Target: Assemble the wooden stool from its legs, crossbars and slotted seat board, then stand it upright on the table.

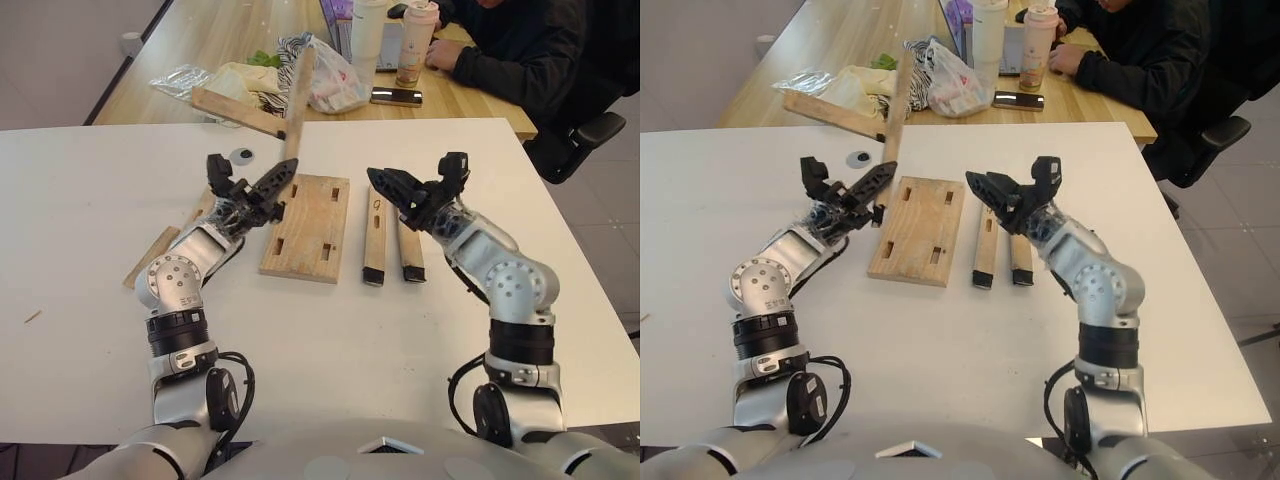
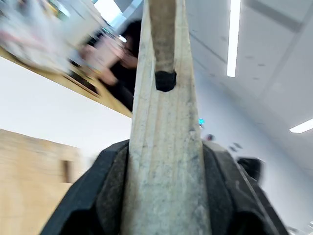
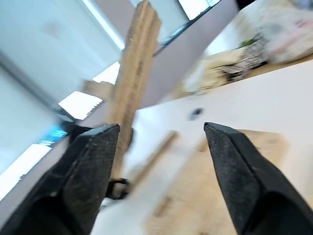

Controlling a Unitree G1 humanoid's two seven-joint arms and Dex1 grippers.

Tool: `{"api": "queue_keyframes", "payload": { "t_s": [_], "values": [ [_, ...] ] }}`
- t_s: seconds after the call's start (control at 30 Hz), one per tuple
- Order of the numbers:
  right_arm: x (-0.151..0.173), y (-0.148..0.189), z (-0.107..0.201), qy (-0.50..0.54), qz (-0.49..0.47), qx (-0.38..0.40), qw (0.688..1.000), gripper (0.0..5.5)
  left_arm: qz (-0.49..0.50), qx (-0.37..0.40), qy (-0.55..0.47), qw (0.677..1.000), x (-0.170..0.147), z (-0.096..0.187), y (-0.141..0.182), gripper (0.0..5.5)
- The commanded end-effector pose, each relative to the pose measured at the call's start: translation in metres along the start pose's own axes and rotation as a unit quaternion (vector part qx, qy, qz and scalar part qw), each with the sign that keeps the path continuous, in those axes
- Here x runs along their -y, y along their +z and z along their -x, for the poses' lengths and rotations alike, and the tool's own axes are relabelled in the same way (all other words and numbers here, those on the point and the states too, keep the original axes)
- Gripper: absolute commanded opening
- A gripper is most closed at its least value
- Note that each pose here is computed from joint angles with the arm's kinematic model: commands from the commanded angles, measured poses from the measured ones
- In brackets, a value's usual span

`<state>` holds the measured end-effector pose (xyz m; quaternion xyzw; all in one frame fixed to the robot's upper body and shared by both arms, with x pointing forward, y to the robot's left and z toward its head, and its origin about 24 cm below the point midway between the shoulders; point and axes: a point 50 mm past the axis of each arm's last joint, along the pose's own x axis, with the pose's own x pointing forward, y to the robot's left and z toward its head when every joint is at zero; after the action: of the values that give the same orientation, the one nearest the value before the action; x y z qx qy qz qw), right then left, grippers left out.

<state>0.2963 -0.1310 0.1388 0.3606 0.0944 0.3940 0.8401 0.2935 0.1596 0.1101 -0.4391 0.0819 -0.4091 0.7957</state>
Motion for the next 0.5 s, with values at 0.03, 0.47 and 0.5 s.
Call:
{"api": "queue_keyframes", "payload": {
  "t_s": [0.03,0.47,0.5],
  "values": [
    [-0.018,0.016,-0.014,0.078,-0.090,-0.039,0.992,3.51,0.022,-0.048,-0.090,0.995,0.011,-0.006,0.000,1.98],
    [-0.026,0.008,-0.027,0.079,-0.139,-0.084,0.984,3.51,0.075,-0.102,-0.189,0.974,0.029,-0.018,-0.022,1.98],
    [-0.025,0.008,-0.026,0.078,-0.141,-0.085,0.983,3.51,0.077,-0.102,-0.193,0.973,0.030,-0.018,-0.022,1.98]
  ]
}}
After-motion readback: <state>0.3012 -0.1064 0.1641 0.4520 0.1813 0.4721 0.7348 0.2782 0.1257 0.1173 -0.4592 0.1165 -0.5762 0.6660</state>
